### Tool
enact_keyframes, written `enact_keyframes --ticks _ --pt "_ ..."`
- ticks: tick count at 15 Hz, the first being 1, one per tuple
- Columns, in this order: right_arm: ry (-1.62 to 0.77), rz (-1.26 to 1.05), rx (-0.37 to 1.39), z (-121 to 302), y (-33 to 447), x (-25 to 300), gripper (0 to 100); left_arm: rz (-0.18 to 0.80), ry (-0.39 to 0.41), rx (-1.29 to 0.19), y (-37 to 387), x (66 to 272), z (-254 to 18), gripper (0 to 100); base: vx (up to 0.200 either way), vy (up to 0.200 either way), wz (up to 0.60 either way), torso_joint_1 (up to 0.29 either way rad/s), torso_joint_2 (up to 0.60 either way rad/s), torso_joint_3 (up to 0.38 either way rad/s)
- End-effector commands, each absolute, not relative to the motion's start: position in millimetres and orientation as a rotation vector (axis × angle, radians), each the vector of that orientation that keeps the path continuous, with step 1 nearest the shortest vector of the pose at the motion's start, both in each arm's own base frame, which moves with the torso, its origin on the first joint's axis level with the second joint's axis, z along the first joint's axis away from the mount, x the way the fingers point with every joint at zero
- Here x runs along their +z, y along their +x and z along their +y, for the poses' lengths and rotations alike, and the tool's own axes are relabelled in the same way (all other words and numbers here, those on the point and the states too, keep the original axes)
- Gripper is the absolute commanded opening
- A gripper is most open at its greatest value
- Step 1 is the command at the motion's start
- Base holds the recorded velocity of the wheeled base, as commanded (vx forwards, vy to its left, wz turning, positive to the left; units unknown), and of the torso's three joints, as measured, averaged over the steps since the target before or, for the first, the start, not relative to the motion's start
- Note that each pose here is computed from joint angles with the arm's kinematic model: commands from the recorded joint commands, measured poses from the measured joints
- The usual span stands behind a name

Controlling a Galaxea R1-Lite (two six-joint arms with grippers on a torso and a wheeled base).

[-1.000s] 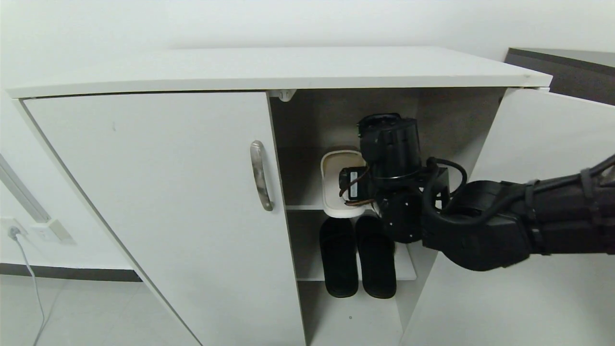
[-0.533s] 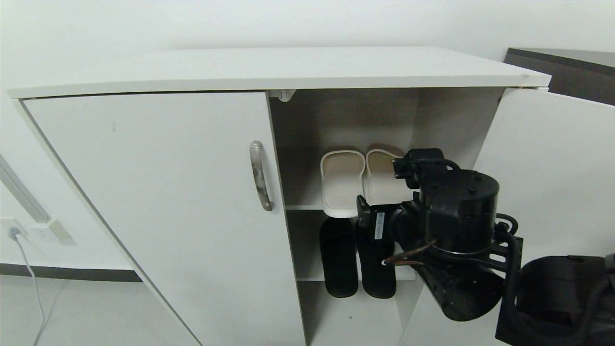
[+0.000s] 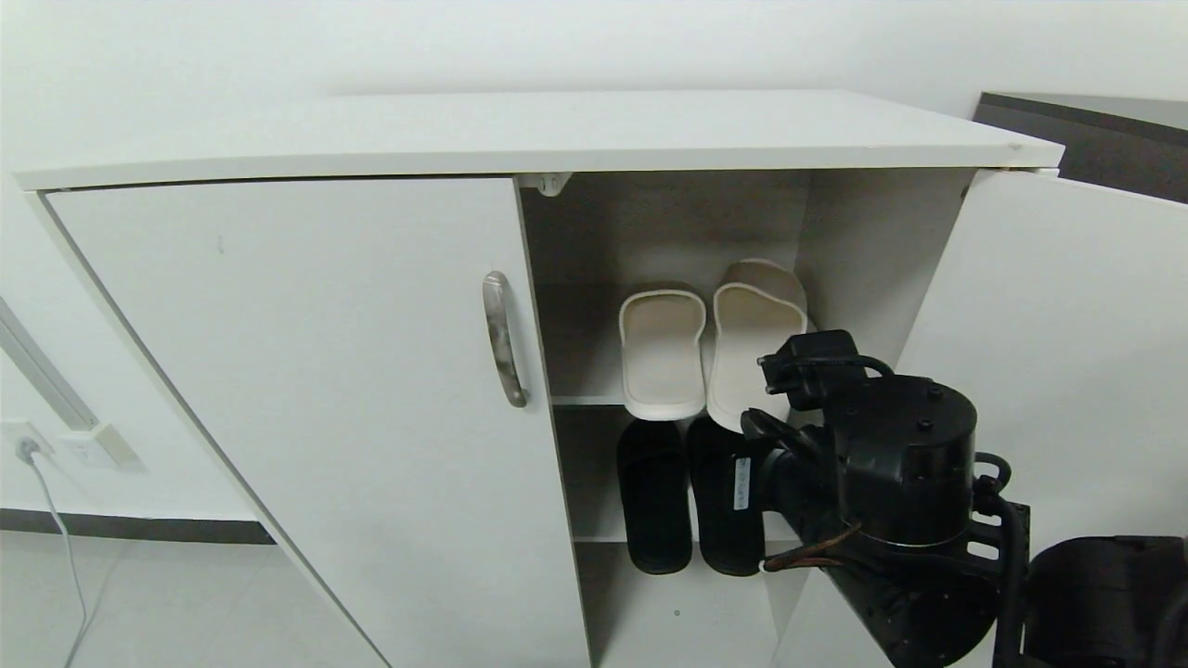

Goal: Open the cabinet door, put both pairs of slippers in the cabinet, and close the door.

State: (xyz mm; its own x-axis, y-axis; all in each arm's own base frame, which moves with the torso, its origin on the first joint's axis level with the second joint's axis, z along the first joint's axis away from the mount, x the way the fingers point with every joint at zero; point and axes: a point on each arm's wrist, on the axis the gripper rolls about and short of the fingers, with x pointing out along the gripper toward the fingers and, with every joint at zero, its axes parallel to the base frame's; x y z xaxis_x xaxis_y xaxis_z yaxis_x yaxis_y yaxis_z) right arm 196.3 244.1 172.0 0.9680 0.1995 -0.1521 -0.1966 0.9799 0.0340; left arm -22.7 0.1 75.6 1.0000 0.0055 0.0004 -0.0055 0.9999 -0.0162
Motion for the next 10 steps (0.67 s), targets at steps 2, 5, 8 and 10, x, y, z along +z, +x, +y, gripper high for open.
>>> enact_keyframes --ticks 2,5,8,10 --pt "0.003 0.169 0.205 243 194 167 0 0.0 -0.017 0.006 -23 76 0 0 0.0 0.0 0.0 0.0 0.0 0.0" --pt "0.013 0.148 0.207 241 193 168 0 0.0 -0.018 0.005 -23 76 0 0 -0.2 0.0 0.0 0.007 0.0 0.001" --pt "0.016 0.105 0.213 238 191 182 0 0.0 -0.018 0.006 -23 76 0 0 -0.2 0.0 0.0 -0.002 0.0 -0.002" --pt "0.025 0.08 0.212 236 191 191 0 0.0 -0.018 0.005 -23 76 0 0 0.0 0.0 0.0 0.0 0.0 0.0"
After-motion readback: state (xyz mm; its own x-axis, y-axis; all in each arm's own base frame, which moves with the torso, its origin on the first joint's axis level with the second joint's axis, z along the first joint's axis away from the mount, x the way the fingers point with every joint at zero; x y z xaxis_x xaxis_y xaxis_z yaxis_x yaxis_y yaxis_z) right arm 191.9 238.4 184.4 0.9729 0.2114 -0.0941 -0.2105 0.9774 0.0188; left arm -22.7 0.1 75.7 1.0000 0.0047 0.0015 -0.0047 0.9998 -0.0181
